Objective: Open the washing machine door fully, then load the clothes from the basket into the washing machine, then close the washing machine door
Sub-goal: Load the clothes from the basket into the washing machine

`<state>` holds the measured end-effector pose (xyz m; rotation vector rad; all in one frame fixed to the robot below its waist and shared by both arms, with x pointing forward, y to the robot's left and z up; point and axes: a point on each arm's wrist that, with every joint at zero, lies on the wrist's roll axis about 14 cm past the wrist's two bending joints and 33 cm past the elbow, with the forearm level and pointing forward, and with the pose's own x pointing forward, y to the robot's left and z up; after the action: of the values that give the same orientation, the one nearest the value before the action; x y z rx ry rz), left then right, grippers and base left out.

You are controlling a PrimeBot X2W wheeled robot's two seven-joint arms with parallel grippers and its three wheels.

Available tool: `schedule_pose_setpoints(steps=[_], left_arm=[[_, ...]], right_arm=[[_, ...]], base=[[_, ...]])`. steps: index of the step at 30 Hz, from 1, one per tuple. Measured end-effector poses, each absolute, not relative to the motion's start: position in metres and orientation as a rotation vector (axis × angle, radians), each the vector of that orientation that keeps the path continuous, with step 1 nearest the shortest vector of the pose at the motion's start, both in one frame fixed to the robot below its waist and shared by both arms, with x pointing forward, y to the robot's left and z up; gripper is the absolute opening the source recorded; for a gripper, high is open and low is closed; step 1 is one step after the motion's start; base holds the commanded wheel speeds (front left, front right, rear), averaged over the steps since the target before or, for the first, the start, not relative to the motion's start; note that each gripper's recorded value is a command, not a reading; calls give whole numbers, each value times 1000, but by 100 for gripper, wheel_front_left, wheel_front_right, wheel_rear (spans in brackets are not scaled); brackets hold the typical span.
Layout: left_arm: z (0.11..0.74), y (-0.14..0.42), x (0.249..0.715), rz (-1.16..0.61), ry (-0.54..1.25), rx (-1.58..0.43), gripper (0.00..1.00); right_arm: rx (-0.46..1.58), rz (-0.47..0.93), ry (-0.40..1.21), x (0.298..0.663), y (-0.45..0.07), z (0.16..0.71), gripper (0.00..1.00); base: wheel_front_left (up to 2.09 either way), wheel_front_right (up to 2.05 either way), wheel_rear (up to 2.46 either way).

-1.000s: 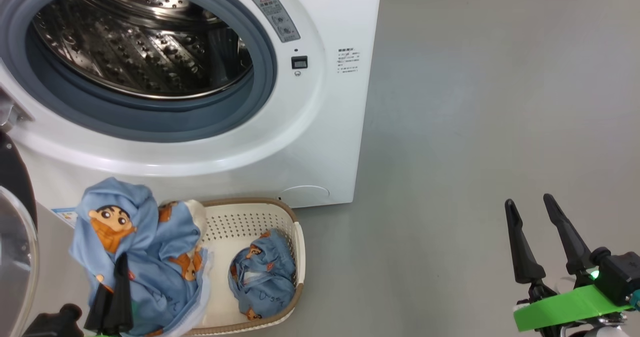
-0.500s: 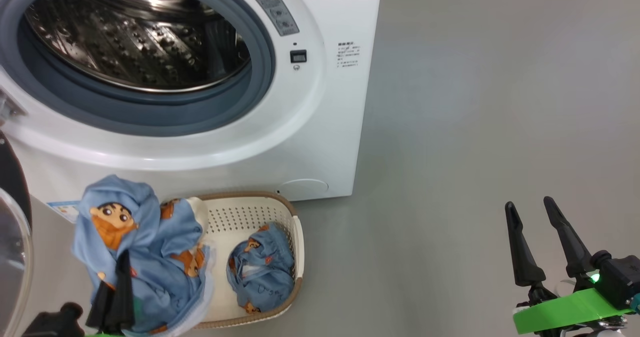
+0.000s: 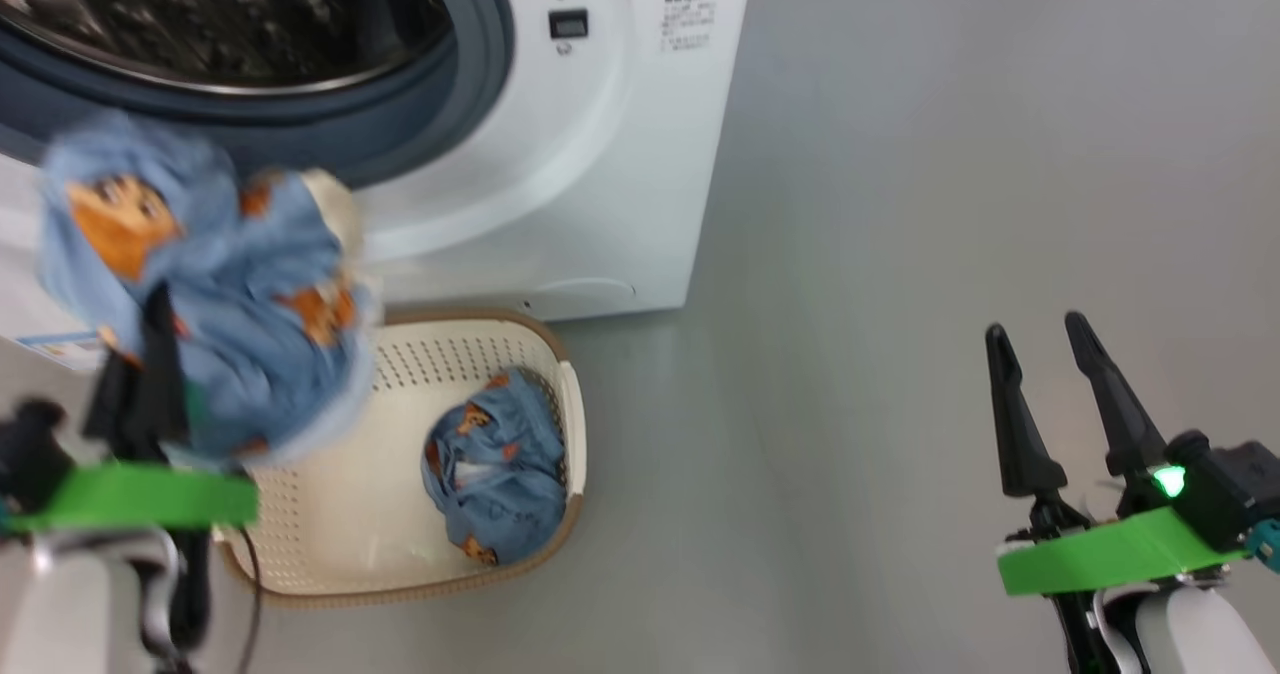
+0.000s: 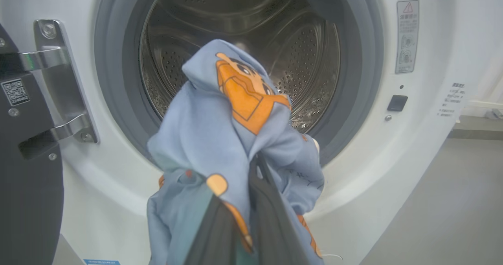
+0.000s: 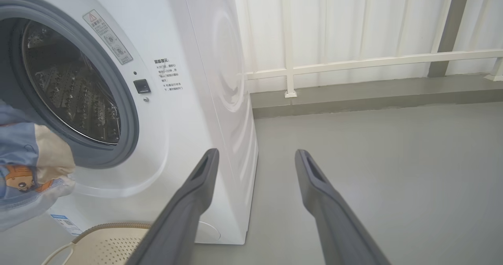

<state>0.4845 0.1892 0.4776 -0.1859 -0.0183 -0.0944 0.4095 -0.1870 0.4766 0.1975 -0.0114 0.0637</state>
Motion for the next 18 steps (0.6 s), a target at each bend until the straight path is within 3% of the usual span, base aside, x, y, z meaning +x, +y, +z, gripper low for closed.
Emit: schedule_pose_setpoints(steps=[7,18], left_arm=[[489,191,553,-106,-69,-170,0],[457,175,637,-150,26,-114,0]], right_arm=[[209,55,0,432,-186,466,100],[213,24,43,452,-191,440,100]], base=[[0,0,0],[0,0,0]])
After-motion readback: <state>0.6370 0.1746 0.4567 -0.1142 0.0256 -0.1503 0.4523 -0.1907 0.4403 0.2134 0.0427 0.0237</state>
